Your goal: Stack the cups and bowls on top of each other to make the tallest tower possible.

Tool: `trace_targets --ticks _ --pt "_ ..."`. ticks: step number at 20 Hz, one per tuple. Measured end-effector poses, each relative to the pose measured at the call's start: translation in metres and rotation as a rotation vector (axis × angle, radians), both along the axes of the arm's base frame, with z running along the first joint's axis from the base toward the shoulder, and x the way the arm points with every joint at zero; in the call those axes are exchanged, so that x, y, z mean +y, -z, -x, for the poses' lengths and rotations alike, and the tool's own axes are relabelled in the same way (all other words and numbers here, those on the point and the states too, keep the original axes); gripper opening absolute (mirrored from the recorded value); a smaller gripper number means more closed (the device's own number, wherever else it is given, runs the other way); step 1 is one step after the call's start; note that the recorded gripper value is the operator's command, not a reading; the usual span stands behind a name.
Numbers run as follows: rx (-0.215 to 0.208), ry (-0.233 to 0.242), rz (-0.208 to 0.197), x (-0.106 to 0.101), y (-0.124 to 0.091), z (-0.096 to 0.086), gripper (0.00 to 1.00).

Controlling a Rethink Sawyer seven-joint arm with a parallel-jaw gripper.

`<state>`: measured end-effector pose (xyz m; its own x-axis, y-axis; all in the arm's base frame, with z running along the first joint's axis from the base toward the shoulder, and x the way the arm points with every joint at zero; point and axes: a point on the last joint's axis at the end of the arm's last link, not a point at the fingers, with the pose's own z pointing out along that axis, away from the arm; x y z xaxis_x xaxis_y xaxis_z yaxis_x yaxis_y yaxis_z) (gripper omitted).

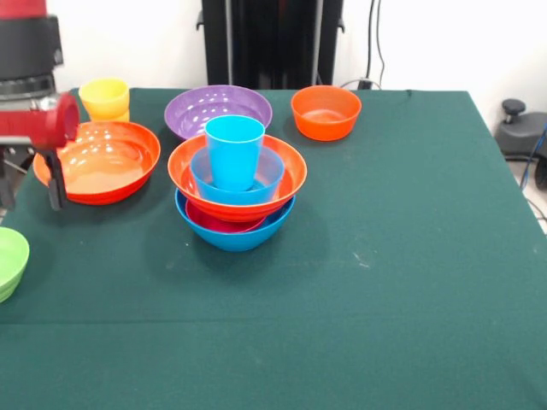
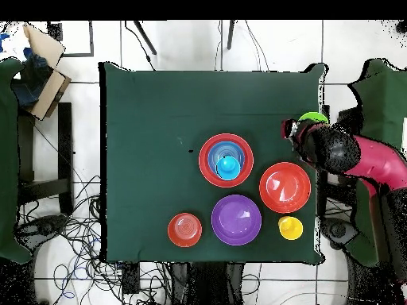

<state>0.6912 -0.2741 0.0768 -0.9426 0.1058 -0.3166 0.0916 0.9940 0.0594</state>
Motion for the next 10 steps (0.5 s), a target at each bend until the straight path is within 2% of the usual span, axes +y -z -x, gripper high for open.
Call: trace_targets --ticks 3,10 --pt "0.007 0.002 0.009 -0.003 -0.016 -0.003 1.00" --pt "0.000 -0.002 0.016 -0.001 -0.019 -0.008 1.00"
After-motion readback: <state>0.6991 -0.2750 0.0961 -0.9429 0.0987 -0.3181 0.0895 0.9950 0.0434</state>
